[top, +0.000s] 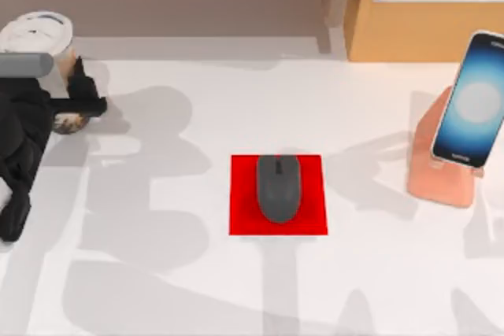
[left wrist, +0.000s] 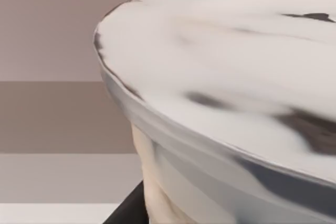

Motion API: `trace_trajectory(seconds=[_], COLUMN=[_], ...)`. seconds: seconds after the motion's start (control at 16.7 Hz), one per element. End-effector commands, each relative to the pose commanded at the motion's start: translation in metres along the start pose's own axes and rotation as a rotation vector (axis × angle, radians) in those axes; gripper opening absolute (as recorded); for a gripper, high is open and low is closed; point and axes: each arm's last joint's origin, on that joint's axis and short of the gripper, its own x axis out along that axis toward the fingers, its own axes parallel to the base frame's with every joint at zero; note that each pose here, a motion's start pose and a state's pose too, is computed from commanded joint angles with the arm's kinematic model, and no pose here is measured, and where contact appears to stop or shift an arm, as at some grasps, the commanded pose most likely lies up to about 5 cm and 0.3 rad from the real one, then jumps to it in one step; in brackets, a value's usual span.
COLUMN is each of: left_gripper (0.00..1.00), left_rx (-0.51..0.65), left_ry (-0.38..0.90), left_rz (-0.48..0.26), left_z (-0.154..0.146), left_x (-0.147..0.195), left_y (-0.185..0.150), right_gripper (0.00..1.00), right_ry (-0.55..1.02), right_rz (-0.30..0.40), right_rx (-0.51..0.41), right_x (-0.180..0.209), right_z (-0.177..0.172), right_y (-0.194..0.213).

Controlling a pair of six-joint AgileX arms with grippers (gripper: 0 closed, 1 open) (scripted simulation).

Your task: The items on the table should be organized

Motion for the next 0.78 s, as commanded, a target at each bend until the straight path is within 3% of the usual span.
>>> trace_trajectory(seconds=[0.66,0.78], left_gripper=[0.0,0.0], left_rx=[0.003,0.011], left_ry=[-0.001,-0.046], left_rz=[-0.002,-0.002], left_z=[0.01,0.023], left_x=[-0.001,0.003], left_y=[-0.001,-0.002], right_gripper=[1.0,1.0], right_ry=[0.0,0.0], right_rz=[0.0,0.0], right_rx=[0.0,0.0], right_x=[0.0,0.0], right_z=[0.0,0.0], right_y=[0.0,0.0])
